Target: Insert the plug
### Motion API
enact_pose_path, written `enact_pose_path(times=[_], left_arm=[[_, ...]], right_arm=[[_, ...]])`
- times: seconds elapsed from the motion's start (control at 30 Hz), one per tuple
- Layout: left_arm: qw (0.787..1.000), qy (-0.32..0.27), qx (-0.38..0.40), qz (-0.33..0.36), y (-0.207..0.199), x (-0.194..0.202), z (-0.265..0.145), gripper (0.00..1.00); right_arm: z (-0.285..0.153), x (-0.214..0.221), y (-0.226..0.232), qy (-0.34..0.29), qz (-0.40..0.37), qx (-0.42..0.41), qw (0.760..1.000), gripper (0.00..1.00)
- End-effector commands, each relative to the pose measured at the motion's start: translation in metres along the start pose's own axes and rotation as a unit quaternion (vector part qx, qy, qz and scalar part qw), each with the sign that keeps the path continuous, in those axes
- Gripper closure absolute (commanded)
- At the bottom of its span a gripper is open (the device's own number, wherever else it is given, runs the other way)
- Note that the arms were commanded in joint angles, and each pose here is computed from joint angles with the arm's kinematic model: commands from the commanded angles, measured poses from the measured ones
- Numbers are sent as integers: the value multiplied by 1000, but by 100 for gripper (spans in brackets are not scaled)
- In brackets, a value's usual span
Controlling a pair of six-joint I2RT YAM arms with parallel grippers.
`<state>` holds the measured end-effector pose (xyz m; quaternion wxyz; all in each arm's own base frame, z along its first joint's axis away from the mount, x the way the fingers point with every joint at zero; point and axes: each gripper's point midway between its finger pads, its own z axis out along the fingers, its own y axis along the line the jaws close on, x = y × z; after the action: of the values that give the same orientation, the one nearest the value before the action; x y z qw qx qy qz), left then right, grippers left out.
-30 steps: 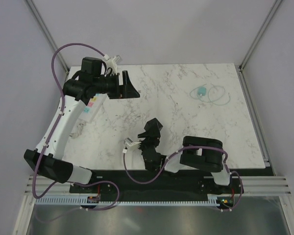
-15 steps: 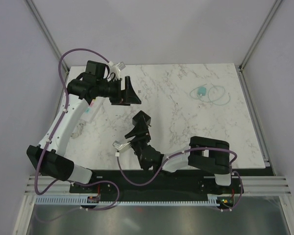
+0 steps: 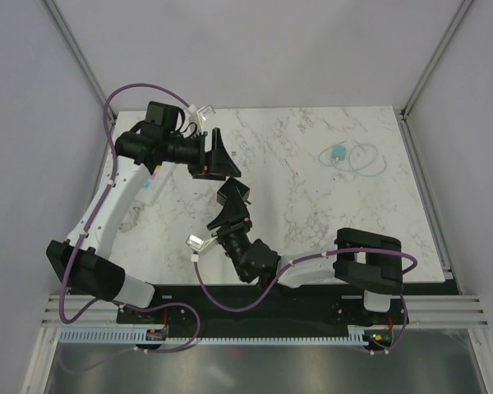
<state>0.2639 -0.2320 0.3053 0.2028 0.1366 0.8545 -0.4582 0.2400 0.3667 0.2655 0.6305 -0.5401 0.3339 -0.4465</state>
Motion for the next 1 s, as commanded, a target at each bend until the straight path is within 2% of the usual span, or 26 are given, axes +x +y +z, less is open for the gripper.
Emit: enact_pose_path(times=[0.0, 0.33, 0.43, 0.6, 0.9, 0.93, 0.97], left_arm=[[999, 14, 33, -38, -9, 2, 1, 16], [989, 49, 63, -123, -13, 13, 5, 19], [983, 60, 84, -151, -17, 17, 7, 25], [975, 70, 115, -179, -19, 23, 11, 28], [961, 71, 155, -219, -21, 24, 16, 56], [960, 71, 159, -217, -23, 23, 14, 67], [960, 71, 164, -216, -24, 23, 13, 73]], right_arm=[[-15, 44, -86, 34, 208, 157, 965, 84], [-9, 57, -91, 50, 209, 165, 962, 84], [-8, 56, -88, 49, 207, 164, 963, 84], [-7, 58, -86, 52, 206, 163, 963, 84], [-6, 61, -81, 53, 212, 160, 963, 82], [-6, 61, -80, 53, 214, 159, 962, 82], [-6, 62, -79, 53, 216, 159, 962, 78]])
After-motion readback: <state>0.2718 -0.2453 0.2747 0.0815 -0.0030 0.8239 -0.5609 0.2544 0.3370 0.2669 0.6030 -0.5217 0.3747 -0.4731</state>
